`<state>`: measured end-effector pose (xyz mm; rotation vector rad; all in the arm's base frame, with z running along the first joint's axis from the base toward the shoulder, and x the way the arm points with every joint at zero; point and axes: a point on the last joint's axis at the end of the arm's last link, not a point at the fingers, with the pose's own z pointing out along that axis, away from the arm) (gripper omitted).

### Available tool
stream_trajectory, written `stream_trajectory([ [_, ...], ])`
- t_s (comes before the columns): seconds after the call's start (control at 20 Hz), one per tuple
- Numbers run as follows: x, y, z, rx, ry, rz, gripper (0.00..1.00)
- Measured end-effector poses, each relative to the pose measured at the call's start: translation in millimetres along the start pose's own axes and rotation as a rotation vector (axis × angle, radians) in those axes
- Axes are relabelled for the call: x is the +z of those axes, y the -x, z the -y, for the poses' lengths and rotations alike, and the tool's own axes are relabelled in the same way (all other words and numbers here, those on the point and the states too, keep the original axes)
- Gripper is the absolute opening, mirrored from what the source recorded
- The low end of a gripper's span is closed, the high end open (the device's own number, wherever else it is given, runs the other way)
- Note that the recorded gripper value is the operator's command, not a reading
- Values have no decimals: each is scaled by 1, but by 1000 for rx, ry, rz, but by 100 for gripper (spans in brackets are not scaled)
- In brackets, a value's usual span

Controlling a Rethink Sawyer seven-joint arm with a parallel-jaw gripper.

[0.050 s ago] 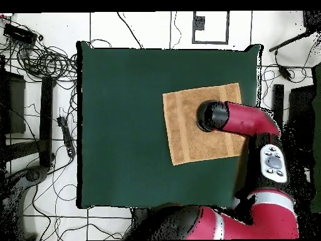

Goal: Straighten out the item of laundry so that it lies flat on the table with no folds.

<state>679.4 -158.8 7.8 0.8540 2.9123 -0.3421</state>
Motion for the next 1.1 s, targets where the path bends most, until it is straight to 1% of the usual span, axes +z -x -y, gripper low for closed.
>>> stream_trajectory([
  [0.05,1,6,13,21,0,0,100],
  [0.1,3,15,32,50,-2,1,100],
  [0.25,7,34,82,107,-20,11,100],
  [0.4,11,41,108,112,-42,22,100],
  [0.55,14,42,118,94,-60,30,100],
  [0.8,15,40,119,71,-73,37,100],
  [1.1,18,38,118,62,-77,35,100],
])
